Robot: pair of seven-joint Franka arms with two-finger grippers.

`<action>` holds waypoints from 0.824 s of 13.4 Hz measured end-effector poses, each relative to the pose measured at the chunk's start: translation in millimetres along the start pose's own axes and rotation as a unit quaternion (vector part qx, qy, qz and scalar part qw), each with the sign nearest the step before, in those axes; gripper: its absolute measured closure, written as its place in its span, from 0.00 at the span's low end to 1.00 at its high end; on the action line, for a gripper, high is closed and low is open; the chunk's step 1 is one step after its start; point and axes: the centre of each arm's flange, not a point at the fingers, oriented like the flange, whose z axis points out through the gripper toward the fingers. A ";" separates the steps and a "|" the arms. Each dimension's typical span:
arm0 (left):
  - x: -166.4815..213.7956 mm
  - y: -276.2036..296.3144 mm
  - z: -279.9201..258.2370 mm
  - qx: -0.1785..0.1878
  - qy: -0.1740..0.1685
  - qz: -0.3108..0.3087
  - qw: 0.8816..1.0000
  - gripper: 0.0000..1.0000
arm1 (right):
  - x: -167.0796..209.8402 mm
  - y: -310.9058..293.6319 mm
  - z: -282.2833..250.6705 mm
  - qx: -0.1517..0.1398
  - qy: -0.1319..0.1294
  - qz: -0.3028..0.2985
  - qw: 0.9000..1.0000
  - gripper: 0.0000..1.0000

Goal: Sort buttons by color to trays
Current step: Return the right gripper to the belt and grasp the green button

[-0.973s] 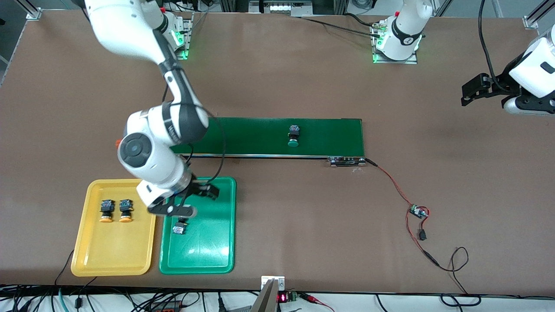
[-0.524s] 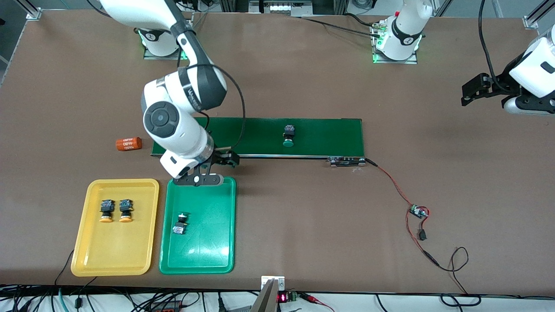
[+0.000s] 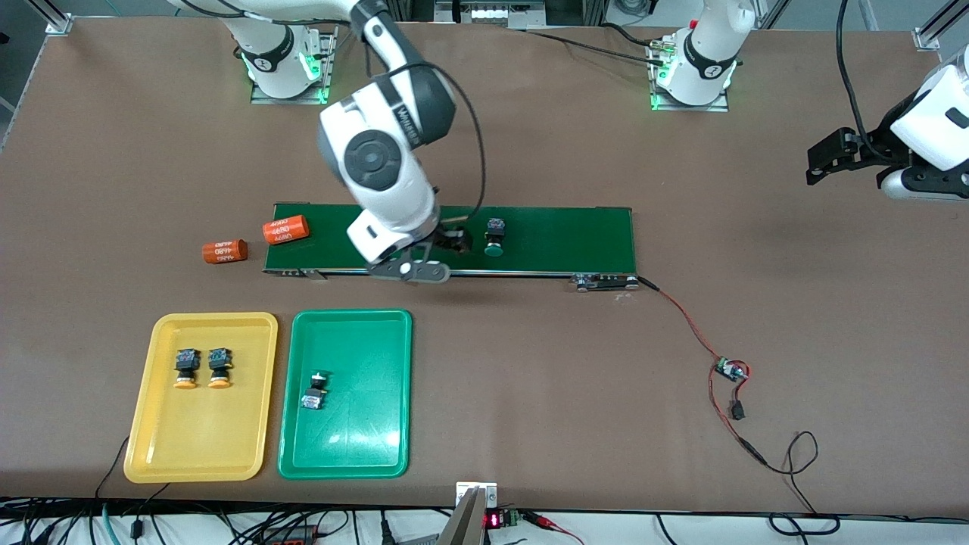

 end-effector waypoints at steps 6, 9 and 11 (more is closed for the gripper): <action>0.0 -0.8 -0.1 0.000 0.000 -0.001 1.000 0.00 | -39.3 -29.9 55.0 -0.030 -0.019 -0.001 0.999 0.00; 0.0 -0.8 -0.1 0.000 0.000 -0.001 1.000 0.00 | -50.4 -42.7 80.6 -0.037 -0.017 -0.005 0.999 0.00; 0.0 -1.1 -0.2 0.000 0.000 -0.001 1.000 0.00 | -53.3 -48.4 95.0 -0.037 -0.011 -0.004 0.999 0.00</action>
